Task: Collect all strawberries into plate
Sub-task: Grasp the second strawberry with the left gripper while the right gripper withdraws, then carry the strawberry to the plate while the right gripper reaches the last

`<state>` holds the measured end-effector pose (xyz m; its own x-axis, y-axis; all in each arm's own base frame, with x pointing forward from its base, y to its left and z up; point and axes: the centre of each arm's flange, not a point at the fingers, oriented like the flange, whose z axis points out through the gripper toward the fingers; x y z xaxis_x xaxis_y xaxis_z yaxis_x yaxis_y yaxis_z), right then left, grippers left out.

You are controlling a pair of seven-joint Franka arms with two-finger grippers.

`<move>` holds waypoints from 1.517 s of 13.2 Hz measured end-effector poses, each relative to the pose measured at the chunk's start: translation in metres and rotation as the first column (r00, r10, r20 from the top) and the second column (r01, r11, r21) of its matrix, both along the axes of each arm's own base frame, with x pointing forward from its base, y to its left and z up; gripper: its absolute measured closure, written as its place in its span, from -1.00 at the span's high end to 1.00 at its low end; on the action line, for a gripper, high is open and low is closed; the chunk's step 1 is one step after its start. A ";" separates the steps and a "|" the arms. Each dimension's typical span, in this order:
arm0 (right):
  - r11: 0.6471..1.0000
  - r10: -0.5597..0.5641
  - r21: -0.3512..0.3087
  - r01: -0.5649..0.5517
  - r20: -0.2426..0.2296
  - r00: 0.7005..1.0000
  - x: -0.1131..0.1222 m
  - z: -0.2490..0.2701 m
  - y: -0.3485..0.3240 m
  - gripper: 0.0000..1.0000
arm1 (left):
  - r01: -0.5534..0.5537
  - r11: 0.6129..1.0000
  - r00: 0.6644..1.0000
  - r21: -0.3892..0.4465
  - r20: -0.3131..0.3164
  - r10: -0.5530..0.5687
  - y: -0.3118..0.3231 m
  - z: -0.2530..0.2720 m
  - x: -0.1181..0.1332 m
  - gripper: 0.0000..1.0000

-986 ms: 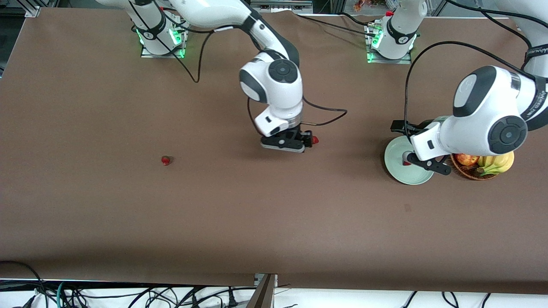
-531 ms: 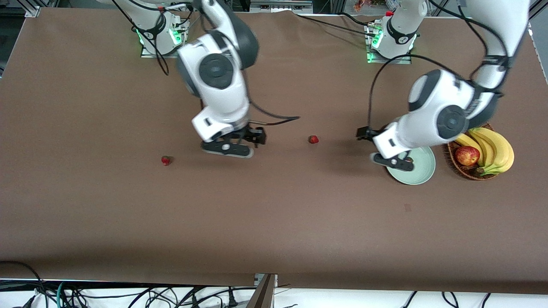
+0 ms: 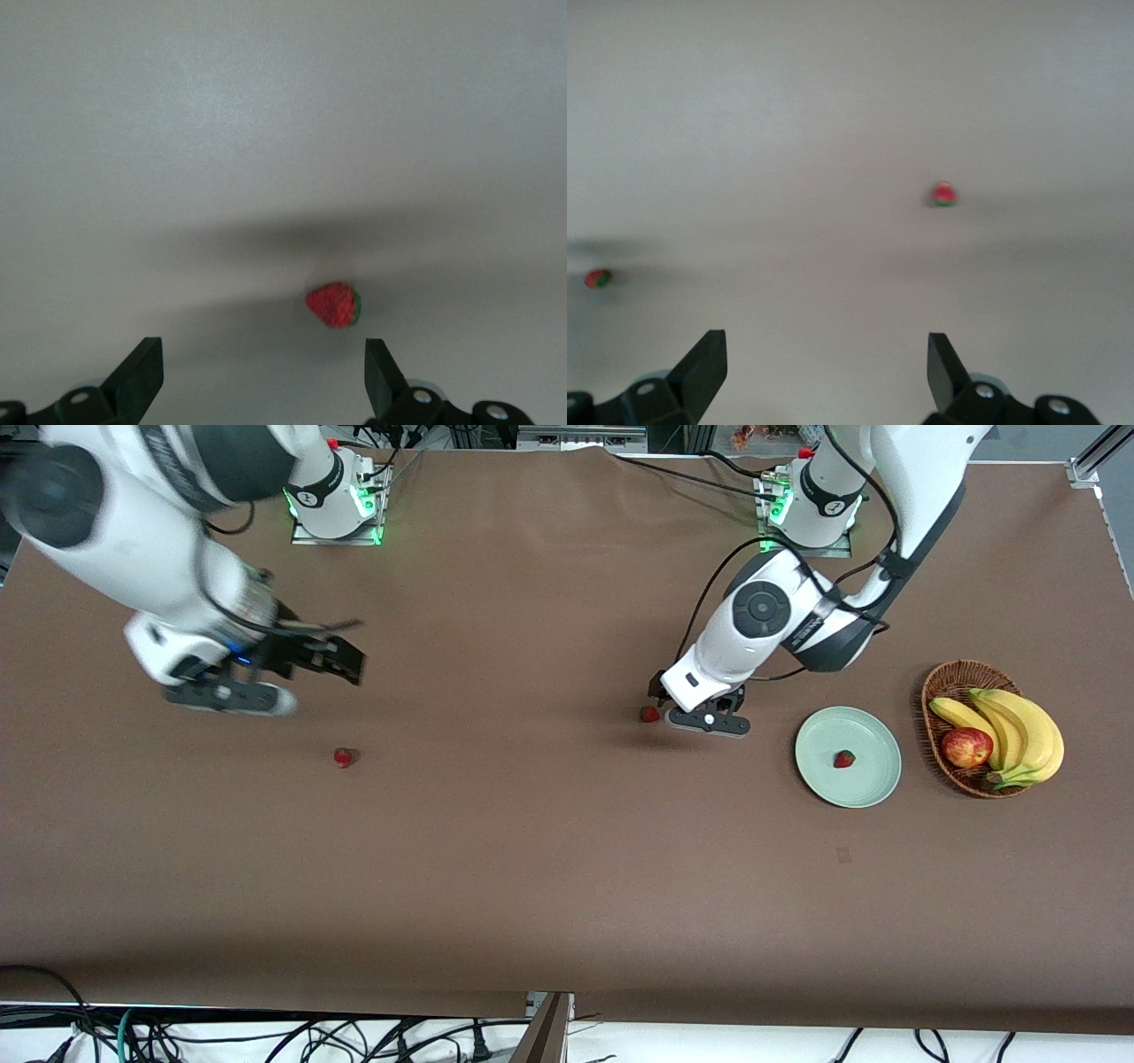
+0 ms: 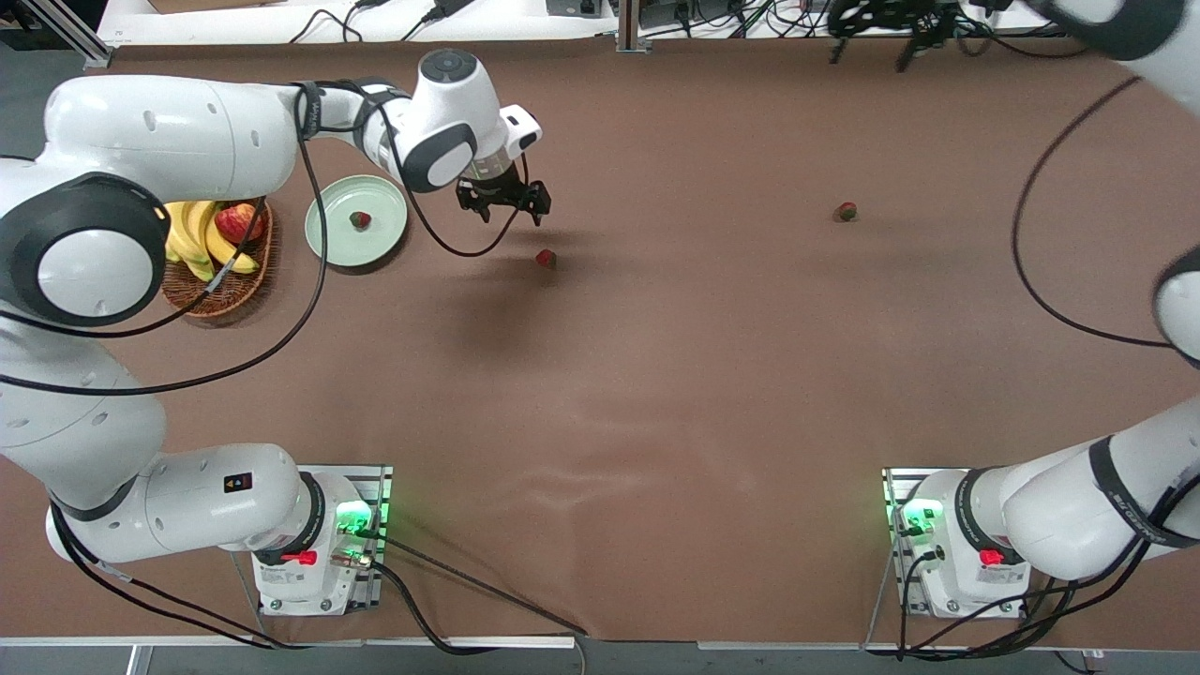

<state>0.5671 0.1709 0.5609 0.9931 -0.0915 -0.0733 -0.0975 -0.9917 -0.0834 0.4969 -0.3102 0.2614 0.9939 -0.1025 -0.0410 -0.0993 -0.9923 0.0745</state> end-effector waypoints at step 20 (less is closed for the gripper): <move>0.996 0.086 -0.035 -0.087 -0.025 0.996 -0.024 -0.001 -0.085 1.00 | -0.013 1.000 0.999 0.028 0.044 0.012 -0.043 -0.082 -0.027 0.22</move>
<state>0.5428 0.0862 0.5604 0.9954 -0.0087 -0.0952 -0.0131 -0.9988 -0.0464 0.4698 -0.3531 0.1790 0.9960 -0.0896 0.0004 -0.0895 -0.9951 0.0420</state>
